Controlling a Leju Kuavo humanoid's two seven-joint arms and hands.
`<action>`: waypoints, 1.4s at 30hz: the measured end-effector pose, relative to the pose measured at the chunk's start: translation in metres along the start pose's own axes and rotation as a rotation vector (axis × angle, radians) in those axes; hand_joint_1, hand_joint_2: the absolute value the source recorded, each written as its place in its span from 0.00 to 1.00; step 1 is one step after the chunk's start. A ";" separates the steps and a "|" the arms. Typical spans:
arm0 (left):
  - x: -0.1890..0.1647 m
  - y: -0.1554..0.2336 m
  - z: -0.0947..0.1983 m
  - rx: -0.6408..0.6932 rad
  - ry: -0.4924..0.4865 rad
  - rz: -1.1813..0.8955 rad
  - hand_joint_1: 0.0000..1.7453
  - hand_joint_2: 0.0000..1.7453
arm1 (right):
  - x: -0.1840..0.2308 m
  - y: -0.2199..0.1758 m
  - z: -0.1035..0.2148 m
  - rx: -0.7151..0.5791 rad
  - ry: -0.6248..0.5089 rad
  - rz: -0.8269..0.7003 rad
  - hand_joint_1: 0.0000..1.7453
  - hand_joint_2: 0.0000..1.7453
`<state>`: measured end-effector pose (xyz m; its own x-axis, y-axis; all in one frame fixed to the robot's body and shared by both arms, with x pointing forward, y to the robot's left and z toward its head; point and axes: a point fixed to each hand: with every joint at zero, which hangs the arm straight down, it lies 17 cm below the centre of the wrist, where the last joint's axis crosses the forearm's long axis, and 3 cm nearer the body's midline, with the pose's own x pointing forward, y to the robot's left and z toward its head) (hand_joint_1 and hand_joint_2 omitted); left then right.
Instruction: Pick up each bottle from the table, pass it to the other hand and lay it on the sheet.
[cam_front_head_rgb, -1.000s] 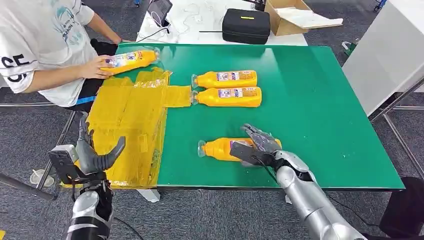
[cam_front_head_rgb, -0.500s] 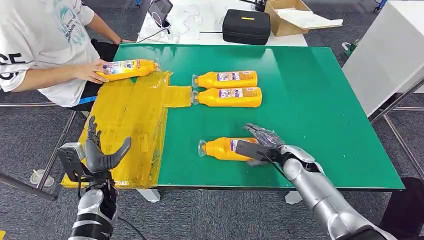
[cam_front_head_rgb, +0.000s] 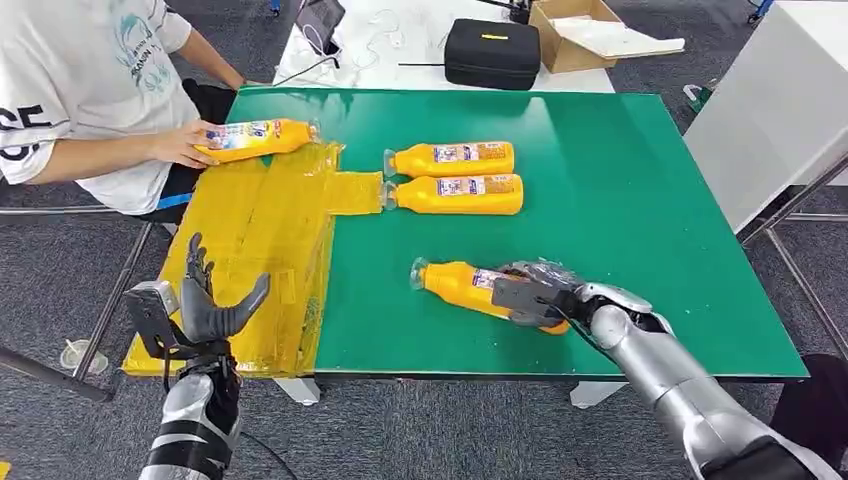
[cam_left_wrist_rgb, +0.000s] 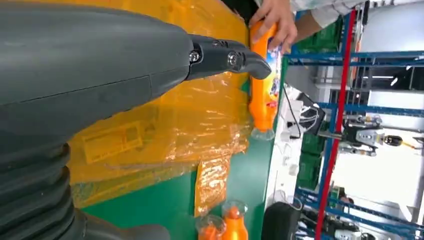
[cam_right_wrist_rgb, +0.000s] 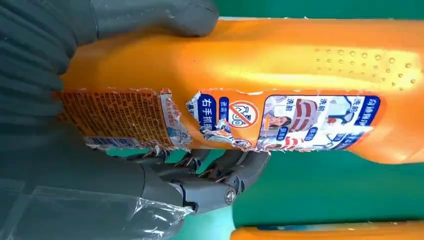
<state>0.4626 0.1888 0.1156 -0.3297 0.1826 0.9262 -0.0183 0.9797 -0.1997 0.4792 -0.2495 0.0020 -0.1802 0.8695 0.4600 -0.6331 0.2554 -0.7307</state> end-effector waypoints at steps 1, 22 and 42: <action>-0.001 0.000 0.000 0.002 0.004 0.006 0.00 1.00 | -0.005 -0.001 0.002 0.007 0.011 0.002 1.00 1.00; 0.010 -0.047 0.023 -0.105 0.039 0.165 0.00 1.00 | 0.152 -0.082 0.074 -0.990 -0.391 -0.175 1.00 1.00; 0.061 -0.136 0.054 -0.436 0.048 0.532 0.00 1.00 | 0.165 -0.091 0.114 -1.147 -0.513 -0.368 1.00 1.00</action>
<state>0.3943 0.0622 0.1821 -0.1463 0.6417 0.7528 0.5191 0.6977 -0.4938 0.4216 -0.1770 0.2017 -0.5608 0.4781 0.6760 0.2452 0.8757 -0.4160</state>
